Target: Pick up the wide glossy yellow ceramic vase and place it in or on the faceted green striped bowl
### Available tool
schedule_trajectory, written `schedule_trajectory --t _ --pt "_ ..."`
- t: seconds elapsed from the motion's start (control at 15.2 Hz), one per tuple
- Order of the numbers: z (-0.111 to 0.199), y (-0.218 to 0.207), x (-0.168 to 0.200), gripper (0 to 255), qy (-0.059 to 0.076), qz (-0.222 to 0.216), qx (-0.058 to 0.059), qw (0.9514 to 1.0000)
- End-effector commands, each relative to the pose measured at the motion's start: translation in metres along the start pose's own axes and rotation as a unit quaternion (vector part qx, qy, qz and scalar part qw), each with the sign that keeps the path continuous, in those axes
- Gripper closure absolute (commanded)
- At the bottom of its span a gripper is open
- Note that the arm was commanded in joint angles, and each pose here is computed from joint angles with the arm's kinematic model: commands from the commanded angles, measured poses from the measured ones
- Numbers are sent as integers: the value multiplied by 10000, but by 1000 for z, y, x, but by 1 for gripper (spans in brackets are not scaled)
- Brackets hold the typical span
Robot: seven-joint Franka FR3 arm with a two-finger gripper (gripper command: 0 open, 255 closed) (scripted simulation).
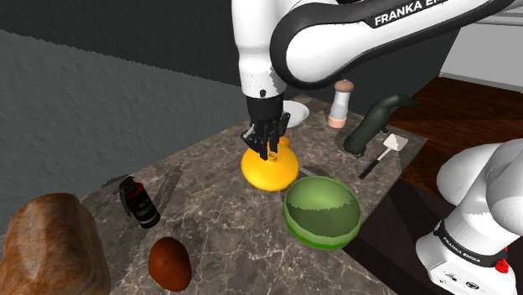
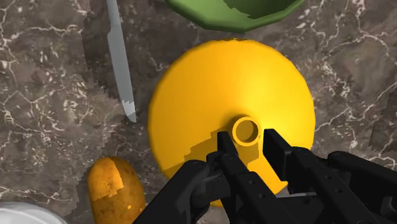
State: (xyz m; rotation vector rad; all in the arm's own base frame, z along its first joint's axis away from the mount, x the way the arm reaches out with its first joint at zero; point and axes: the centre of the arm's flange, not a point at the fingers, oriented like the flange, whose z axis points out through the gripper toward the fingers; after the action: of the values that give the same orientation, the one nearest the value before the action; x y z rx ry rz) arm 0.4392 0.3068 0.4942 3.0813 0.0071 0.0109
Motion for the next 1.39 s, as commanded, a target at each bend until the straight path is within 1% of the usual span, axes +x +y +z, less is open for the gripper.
schedule_trajectory --t 0.0,1.12,1.32 --pt "-11 0 0 255 0 0 -1 10000" --pt "-97 5 1 255 0 0 -1 10000" --pt "-109 5 -37 255 0 0 -1 10000"
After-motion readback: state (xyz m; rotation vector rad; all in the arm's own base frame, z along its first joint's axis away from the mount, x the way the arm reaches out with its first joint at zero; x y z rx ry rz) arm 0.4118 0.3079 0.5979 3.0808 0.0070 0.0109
